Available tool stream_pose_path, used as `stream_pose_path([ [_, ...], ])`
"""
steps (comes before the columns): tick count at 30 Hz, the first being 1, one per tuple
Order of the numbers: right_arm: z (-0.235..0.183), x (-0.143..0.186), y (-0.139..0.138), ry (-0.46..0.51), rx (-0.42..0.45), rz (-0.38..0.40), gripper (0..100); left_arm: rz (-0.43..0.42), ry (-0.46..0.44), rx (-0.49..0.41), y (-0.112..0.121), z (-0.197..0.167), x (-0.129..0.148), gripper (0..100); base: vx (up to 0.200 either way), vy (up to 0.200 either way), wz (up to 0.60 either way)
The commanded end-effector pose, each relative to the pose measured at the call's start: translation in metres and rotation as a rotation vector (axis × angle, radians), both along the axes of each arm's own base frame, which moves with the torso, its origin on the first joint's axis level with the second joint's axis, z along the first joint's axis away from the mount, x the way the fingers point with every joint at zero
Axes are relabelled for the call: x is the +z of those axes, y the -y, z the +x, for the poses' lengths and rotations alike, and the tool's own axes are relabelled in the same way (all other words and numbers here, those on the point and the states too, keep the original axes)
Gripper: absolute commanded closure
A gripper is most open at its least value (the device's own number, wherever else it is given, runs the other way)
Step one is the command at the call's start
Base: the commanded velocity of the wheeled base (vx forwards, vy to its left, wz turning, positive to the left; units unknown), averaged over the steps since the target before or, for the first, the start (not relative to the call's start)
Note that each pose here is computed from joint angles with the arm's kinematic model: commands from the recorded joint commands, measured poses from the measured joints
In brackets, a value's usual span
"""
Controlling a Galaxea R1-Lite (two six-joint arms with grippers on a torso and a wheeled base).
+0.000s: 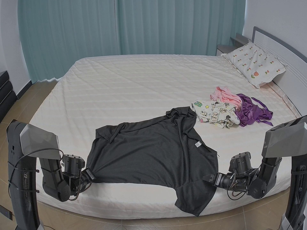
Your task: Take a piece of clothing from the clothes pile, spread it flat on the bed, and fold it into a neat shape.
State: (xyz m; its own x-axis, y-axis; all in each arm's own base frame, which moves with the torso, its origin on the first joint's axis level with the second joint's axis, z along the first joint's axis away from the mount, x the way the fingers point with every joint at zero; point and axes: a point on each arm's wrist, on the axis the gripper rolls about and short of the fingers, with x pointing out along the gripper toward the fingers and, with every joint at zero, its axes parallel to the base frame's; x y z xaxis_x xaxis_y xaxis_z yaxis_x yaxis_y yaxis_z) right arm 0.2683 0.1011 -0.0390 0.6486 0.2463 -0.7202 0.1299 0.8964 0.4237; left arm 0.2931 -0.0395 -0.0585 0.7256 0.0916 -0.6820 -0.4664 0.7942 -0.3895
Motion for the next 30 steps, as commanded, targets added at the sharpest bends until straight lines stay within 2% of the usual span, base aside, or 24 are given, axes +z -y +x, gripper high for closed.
stream_pose_path([
  [1,0.011,-0.011,0.0,-0.001,-0.004,0.017,0,-0.009,0.01,0.005,-0.002,-0.001,0.005,100,0.0,0.0,0.0],
  [7,0.02,-0.02,-0.003,0.0,0.006,0.015,0,-0.014,0.004,0.012,-0.004,-0.001,0.003,100,0.0,0.0,0.0],
  [8,0.02,-0.021,-0.003,-0.002,0.006,0.012,100,-0.014,0.006,0.012,-0.004,-0.001,0.003,100,0.0,0.0,0.0],
  [11,0.018,-0.017,-0.001,0.002,0.008,0.006,100,-0.017,0.001,0.01,-0.004,-0.002,0.003,100,0.0,0.0,0.0],
  [17,0.021,-0.01,0.027,0.03,-0.003,-0.064,100,-0.019,-0.041,0.002,-0.006,-0.014,0.002,100,0.0,0.0,0.0],
  [25,0.017,0.011,0.041,0.052,0.001,-0.037,100,-0.018,-0.096,-0.024,-0.008,-0.032,0.004,100,0.0,0.0,0.0],
  [30,0.007,0.022,0.052,0.029,0.042,-0.077,100,0.033,-0.144,-0.082,-0.008,-0.047,0.007,100,0.0,0.0,0.0],
])
